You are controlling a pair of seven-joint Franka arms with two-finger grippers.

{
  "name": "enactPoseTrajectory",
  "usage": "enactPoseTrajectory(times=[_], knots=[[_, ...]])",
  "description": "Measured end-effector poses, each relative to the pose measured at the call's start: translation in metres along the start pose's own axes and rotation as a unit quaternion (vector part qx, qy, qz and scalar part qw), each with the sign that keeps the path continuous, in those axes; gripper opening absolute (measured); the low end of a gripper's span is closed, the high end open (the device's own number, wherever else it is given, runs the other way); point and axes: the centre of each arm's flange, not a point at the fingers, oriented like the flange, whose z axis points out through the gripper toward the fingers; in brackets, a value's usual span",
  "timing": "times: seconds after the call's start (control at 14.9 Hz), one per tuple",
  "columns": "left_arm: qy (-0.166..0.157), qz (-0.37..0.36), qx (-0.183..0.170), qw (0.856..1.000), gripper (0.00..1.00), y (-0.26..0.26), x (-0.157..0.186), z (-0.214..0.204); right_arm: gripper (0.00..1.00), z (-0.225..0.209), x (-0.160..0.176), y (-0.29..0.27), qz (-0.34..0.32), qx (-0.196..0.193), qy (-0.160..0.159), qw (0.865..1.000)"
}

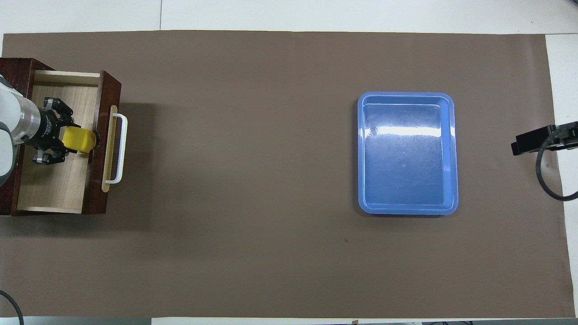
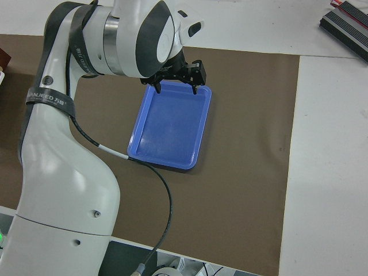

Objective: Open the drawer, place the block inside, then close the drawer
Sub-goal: 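Lower the block into the drawer with the left gripper while the right retracts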

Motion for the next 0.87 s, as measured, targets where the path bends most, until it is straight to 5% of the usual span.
enactPoseTrajectory(times=[0.13, 0.47, 0.87], knots=[[0.000, -0.003, 0.001, 1.000, 0.56, -0.001, 0.003, 0.001, 1.00, -0.006, -0.011, -0.002, 0.007, 0.000, -0.012, 1.000], [0.002, -0.005, -0.004, 1.000, 1.00, -0.004, 0.005, -0.013, 1.00, 0.002, -0.005, 0.004, 0.026, 0.002, -0.019, 0.999], [0.009, -0.009, -0.008, 1.000, 1.00, -0.018, 0.008, -0.104, 1.00, 0.023, 0.013, 0.011, 0.029, 0.006, -0.025, 0.999]])
